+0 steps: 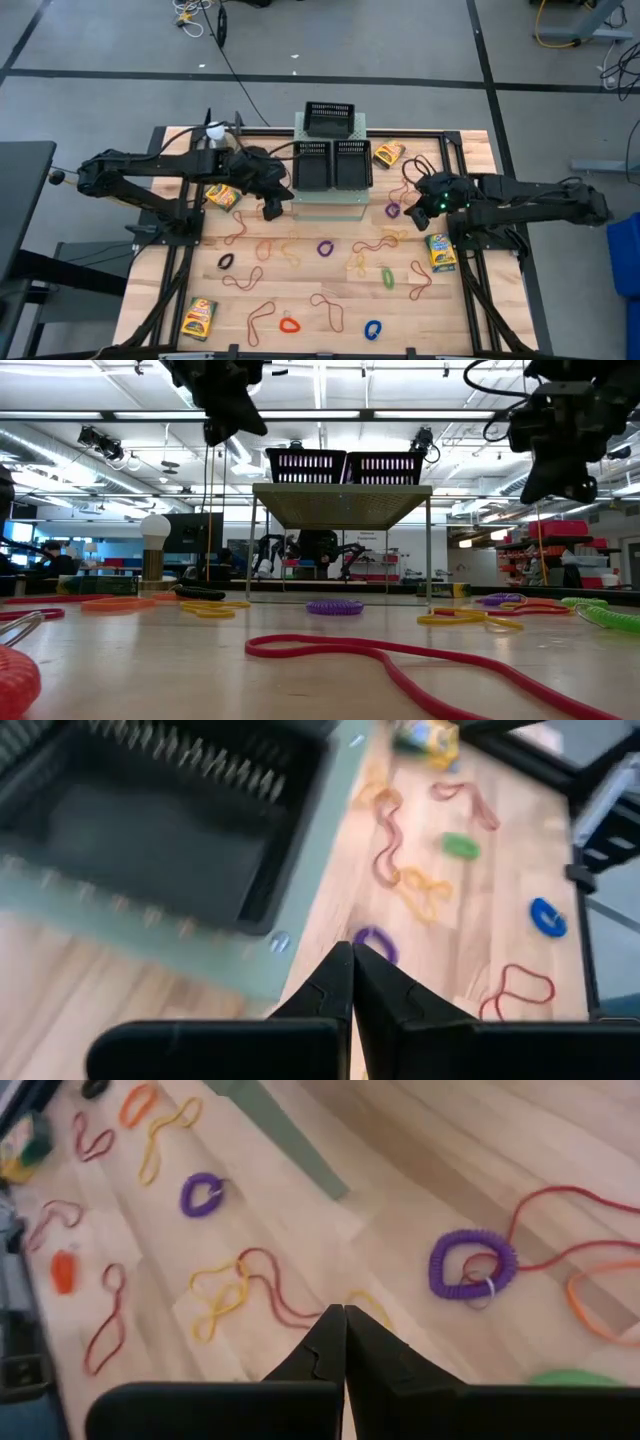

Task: Pick & Place Office Desk Supplies
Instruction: Put the red rubber band into the top black bin

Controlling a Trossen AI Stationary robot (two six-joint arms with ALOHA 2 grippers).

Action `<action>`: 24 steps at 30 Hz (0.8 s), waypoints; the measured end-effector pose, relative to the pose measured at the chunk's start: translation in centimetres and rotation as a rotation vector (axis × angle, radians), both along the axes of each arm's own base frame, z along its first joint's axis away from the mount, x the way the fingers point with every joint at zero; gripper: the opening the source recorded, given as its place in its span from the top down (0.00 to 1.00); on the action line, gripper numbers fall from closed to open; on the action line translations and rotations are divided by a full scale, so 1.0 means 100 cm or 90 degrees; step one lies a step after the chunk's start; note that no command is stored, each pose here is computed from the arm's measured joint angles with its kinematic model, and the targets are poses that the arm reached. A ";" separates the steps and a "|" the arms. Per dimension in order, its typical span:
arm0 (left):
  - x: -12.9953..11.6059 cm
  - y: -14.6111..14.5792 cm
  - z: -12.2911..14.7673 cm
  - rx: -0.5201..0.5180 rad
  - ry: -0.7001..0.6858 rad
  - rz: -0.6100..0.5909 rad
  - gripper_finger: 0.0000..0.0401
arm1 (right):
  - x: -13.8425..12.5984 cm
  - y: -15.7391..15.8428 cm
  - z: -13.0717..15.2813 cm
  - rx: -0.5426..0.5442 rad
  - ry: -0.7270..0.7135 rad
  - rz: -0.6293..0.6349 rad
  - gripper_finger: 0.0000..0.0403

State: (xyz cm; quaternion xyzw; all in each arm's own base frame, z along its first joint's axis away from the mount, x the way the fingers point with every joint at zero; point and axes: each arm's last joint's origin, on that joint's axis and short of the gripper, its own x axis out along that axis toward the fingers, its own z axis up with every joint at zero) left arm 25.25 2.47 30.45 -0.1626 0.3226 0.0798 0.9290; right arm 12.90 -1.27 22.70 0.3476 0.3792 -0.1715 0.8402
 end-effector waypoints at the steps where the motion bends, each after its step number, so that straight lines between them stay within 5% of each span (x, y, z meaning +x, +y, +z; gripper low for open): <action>1: -0.001 0.001 -0.003 0.002 -0.022 -0.011 0.98 | 0.001 0.002 -0.003 -0.003 0.005 -0.013 0.99; 5: -0.013 0.007 -0.027 -0.044 -0.143 -0.024 0.98 | 0.005 0.014 -0.011 -0.004 0.020 -0.044 0.99; 14: -0.044 0.009 -0.083 -0.036 -0.235 0.076 0.97 | 0.016 0.050 -0.027 -0.029 0.096 0.094 0.97; 24: -0.046 0.007 -0.092 -0.003 -0.249 0.206 0.97 | 0.040 0.066 -0.057 -0.108 0.179 0.153 0.70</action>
